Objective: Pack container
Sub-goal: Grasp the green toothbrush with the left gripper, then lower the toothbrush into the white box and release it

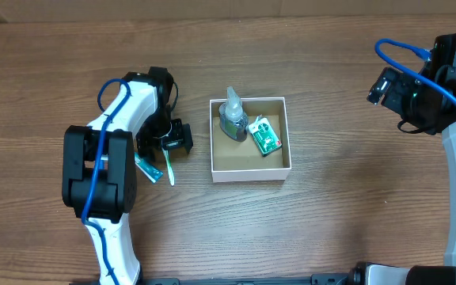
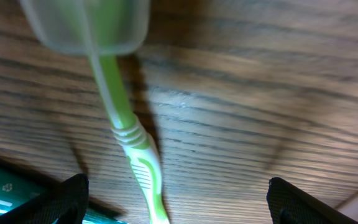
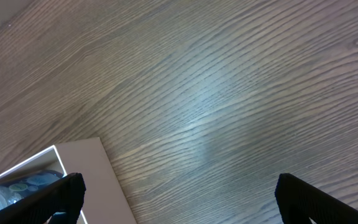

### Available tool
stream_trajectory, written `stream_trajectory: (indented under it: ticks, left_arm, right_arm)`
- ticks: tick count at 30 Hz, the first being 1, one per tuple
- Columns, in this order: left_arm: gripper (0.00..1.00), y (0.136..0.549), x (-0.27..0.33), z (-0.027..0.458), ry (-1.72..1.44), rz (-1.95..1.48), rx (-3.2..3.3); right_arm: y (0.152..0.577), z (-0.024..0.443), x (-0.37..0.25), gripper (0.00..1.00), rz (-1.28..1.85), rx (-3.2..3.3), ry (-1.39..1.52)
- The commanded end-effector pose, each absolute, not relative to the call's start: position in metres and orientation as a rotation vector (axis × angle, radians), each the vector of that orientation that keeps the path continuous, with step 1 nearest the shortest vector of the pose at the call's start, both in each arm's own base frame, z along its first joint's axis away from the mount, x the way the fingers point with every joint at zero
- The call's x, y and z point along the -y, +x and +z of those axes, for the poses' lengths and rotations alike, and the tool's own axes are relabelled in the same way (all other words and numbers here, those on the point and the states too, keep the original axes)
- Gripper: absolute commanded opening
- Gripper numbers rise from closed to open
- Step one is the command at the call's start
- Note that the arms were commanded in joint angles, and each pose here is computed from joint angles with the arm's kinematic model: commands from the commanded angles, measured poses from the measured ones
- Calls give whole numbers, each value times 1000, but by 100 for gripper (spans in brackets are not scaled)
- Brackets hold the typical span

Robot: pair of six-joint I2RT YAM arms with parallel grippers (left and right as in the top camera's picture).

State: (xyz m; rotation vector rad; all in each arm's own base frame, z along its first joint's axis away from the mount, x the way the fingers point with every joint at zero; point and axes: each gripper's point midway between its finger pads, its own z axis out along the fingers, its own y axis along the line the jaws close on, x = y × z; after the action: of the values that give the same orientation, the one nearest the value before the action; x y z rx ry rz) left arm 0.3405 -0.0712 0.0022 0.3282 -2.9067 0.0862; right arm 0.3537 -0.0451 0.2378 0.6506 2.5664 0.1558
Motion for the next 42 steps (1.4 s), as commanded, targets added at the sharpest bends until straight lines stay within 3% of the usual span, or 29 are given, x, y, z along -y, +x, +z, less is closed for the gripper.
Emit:
stream_trajectory:
  ticks: [1,4,7,9,13,20,29,32,35,38,42]
  left_arm:
    - [91,335,65,-8,311,20,2906]
    - [89,338,66,-9,312,25,2920]
    - [81,342,66,-9,312,31,2933]
    - [64,345,67,-10,312,33,2947]
    - [41,353,68,-11,314,46,2979]
    - [21,356,64,-11,313,16,2993]
    - [4,358,55,-10,309,-64,3011]
    - [4,371,57,19,310,-51,3051]
    - [4,395,67,83,235,-19,3227]
    - [4,406,96,160,-65,34,3457]
    - [4,392,155,221,-736,65,3581]
  right_arm:
    - [354,240,43,100,164,-2561,639]
    - [354,240,43,100,164,-2561,640]
    - [354,240,43,100,164,-2561,640]
    - [354,240,43,100,164,-2561,640]
    - [354,240,43,100,163,-2562,639]
    - [354,240,43,100,164,-2561,640]
    - [354,240,43,100,164,-2561,639]
    - [354,240,43,100,164,-2561,639]
    - [354,240,43,100,164,-2561,639]
    - [354,240,44,100,164,-2558,649]
    - [353,240,50,100,175,-2537,733]
